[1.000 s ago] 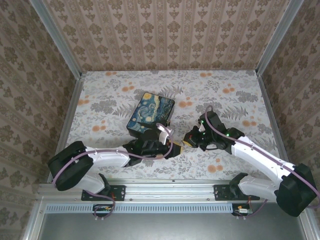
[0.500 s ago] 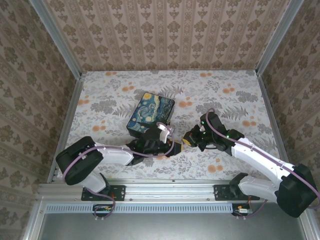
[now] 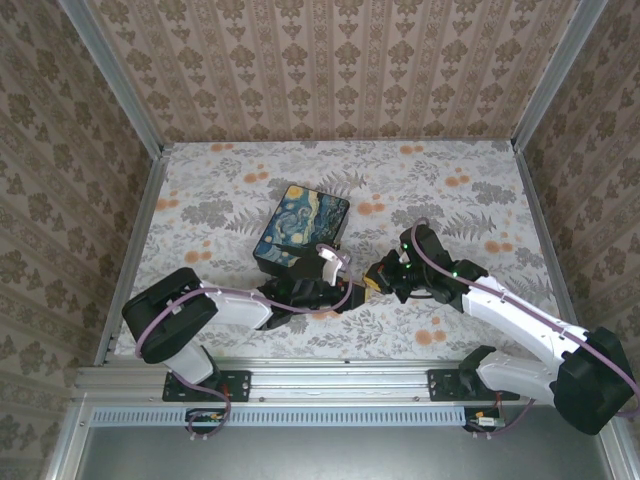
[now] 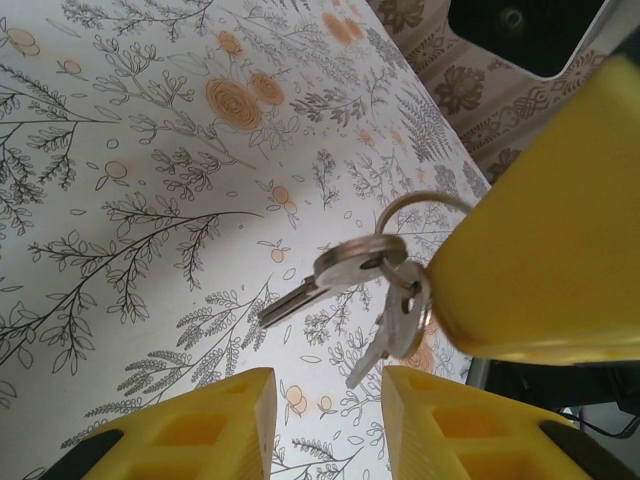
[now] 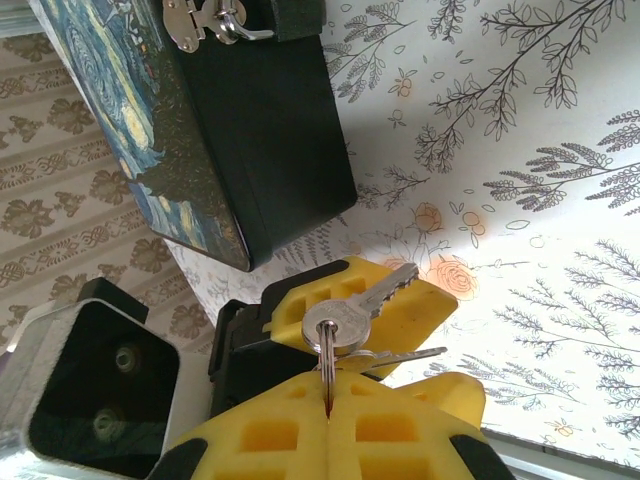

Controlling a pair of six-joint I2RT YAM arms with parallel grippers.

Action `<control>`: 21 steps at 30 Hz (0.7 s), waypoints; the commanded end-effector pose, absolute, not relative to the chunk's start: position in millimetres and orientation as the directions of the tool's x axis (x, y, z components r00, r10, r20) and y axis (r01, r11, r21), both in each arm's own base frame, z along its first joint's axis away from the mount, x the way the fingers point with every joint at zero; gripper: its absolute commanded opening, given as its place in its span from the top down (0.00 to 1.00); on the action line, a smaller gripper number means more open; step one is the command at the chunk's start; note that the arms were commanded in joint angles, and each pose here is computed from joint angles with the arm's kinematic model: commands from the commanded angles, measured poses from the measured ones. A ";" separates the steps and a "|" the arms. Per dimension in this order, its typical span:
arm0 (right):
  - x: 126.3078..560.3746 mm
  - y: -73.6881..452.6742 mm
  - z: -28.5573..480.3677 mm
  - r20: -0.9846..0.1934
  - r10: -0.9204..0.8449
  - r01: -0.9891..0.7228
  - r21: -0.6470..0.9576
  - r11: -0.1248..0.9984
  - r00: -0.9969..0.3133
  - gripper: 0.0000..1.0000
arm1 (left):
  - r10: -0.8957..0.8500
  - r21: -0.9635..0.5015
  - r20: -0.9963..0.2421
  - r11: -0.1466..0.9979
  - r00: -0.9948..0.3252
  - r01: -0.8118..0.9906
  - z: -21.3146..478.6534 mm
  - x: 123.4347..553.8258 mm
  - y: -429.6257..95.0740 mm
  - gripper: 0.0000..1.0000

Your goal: Unlock a padlock with a key

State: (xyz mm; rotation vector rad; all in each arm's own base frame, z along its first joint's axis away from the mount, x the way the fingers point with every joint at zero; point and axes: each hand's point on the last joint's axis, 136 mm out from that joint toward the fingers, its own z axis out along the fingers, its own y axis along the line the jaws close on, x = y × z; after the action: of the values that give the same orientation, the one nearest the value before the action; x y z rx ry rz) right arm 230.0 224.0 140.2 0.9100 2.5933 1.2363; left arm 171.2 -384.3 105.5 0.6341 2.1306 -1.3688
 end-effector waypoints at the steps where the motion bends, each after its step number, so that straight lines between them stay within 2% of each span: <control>1: 230.8 223.9 136.1 0.167 0.603 0.507 0.733 0.453 -0.780 1.00 | 0.070 -0.676 -0.675 0.338 -0.734 0.654 123.0 175.6 -394.5 0.67; 5: 230.5 226.9 135.0 0.178 0.600 0.510 0.736 0.445 -0.780 1.00 | 0.069 -0.671 -0.680 0.343 -0.730 0.658 123.0 177.6 -395.8 0.68; 10: 229.0 227.4 132.3 0.188 0.607 0.521 0.734 0.436 -0.773 1.00 | 0.069 -0.668 -0.683 0.344 -0.727 0.661 122.1 178.7 -397.3 0.75; 17: 227.2 222.0 130.2 0.172 0.618 0.525 0.723 0.449 -0.767 1.00 | 0.077 -0.679 -0.665 0.351 -0.743 0.645 112.8 177.6 -394.8 1.00; 19: 227.1 219.1 129.6 0.165 0.623 0.526 0.717 0.456 -0.765 0.99 | 0.088 -0.684 -0.662 0.333 -0.744 0.649 112.2 173.0 -393.8 1.00; 21: 226.9 213.7 127.6 0.149 0.629 0.526 0.708 0.471 -0.763 0.93 | 0.109 -0.687 -0.663 0.304 -0.741 0.660 113.2 164.9 -391.6 1.00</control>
State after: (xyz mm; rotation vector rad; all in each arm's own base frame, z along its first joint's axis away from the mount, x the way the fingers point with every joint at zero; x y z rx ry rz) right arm 232.1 224.8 134.6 0.9504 2.5688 1.2348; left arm 170.4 -392.4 109.1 0.6505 2.1046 -1.4049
